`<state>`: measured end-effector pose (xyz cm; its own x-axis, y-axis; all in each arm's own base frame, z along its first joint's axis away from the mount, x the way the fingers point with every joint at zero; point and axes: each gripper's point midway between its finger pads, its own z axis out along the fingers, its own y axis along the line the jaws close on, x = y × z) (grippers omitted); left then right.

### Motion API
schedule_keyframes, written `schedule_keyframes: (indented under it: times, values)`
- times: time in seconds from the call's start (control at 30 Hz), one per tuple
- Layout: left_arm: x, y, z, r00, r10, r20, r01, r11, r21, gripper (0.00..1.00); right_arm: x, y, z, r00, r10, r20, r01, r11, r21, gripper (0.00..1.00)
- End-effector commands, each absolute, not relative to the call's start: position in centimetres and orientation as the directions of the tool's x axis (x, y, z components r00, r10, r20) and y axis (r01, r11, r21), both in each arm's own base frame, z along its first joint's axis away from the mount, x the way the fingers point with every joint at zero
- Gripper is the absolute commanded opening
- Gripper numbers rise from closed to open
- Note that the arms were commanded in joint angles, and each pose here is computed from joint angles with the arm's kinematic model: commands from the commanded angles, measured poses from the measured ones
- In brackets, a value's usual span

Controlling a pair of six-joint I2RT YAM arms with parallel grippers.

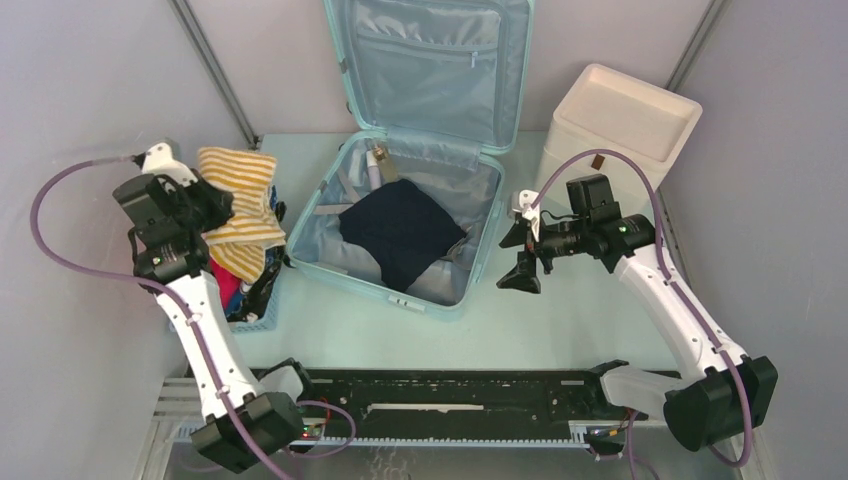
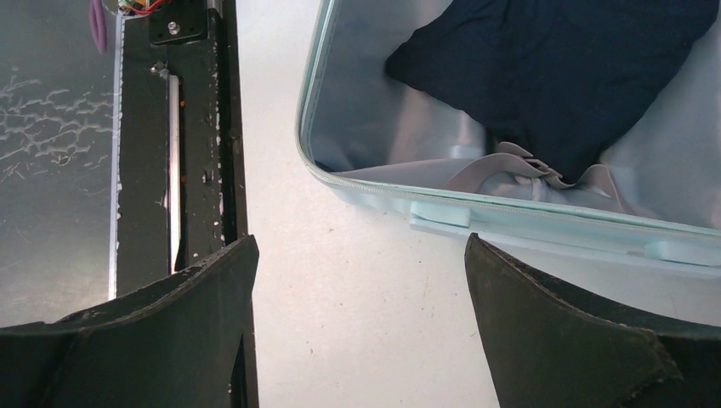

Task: Open, take out, and arrange the luggage
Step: Place the clothes in the bin.

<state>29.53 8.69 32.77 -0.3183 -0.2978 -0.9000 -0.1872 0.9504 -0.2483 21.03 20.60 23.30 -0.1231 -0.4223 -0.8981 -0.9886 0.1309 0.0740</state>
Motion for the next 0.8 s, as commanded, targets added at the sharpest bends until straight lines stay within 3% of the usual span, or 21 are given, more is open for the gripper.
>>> schedule_keyframes:
  times: [0.0, 0.4, 0.53, 0.6, 0.77]
  values:
    - [31.2, 11.3, 33.9, -0.183, -0.364, -0.913, -0.240, 0.917, -0.317, 0.00, 21.1, 21.0, 23.5, -0.101, -0.423, -0.900, -0.992, 0.116, 0.057, 1.00]
    - [31.1, 19.2, 24.0, -0.180, -0.537, -0.824, -0.541, 0.754, -0.373, 0.08, 20.9, 21.1, 23.7, -0.088, -0.425, -0.901, -0.993, 0.109, 0.045, 1.00]
    - [31.0, 21.2, 20.8, -0.183, -0.604, -0.776, -0.619, 0.684, -0.386, 0.31, 20.9, 21.0, 23.8, -0.087, -0.425, -0.901, -0.993, 0.114, 0.042, 1.00]
    - [30.7, 22.3, 19.9, -0.170, -0.630, -0.758, -0.669, 0.638, -0.380, 0.52, 21.0, 20.9, 23.9, -0.090, -0.419, -0.903, -0.992, 0.119, 0.044, 1.00]
    - [27.5, 25.0, 20.8, -0.078, -0.636, -0.768, -0.836, 0.461, -0.297, 0.89, 20.9, 20.8, 23.9, -0.099, -0.411, -0.906, -0.992, 0.118, 0.055, 1.00]
